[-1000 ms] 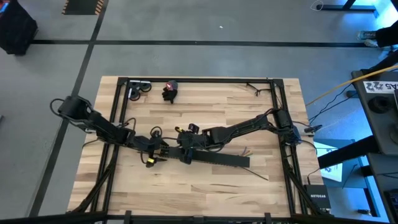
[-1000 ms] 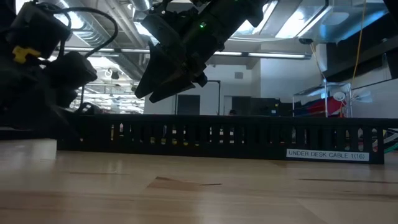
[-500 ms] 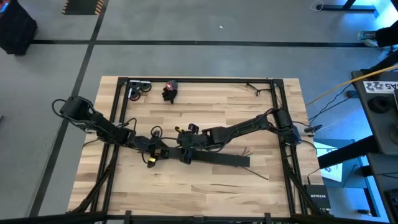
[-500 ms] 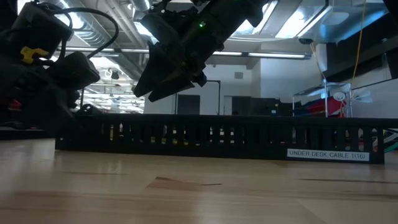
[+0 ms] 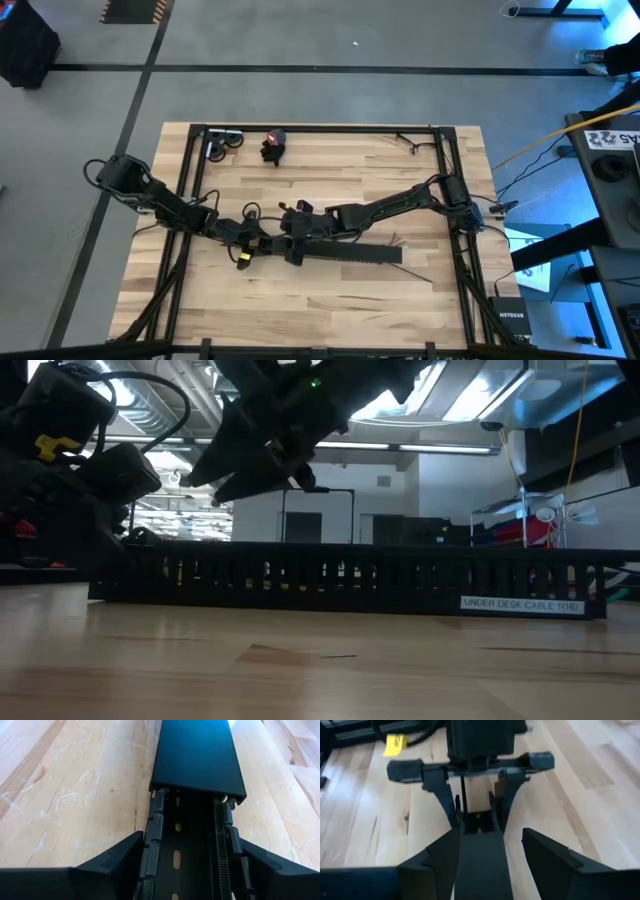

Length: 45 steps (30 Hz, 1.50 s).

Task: Ziptie cables
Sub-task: Close the black cable duct with the cable duct cover

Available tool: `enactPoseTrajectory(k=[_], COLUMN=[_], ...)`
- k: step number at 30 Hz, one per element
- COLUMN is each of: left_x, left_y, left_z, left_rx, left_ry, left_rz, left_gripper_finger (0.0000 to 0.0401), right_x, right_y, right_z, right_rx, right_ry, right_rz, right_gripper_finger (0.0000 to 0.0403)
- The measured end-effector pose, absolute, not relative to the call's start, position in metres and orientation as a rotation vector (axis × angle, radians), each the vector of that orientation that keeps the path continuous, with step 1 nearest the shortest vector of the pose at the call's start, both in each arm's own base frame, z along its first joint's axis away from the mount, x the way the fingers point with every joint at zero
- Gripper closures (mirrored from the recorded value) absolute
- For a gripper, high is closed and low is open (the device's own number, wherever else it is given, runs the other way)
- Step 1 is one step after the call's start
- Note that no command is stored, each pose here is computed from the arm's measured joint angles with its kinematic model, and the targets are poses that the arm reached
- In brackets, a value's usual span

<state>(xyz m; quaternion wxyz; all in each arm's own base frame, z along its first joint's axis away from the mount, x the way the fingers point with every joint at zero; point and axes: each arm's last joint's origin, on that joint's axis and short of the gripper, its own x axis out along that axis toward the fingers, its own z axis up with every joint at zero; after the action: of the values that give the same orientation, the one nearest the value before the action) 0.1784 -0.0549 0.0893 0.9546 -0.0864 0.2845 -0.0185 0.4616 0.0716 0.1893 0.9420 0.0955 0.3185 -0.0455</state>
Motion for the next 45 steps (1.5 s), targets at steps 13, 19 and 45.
enactPoseTrajectory(k=[13,19,45], left_x=[0.178,0.178,0.179], left_y=[-0.054,-0.054,-0.055], left_z=[0.089,0.089,0.09], left_rx=[-0.202,-0.203,-0.177], left_ry=[0.576,0.576,0.574], left_rz=[-0.015,-0.013,-0.014], left_gripper_finger=[0.0168,0.0168,0.0168], right_x=[0.452,0.456,0.466], right_y=[0.072,0.072,0.073], right_z=[0.169,0.165,0.145], right_rx=[0.16,0.162,0.136], right_ry=[0.836,0.823,0.785], right_rz=[-0.063,-0.051,0.014], right_gripper_finger=[0.0194,0.0173,0.0182])
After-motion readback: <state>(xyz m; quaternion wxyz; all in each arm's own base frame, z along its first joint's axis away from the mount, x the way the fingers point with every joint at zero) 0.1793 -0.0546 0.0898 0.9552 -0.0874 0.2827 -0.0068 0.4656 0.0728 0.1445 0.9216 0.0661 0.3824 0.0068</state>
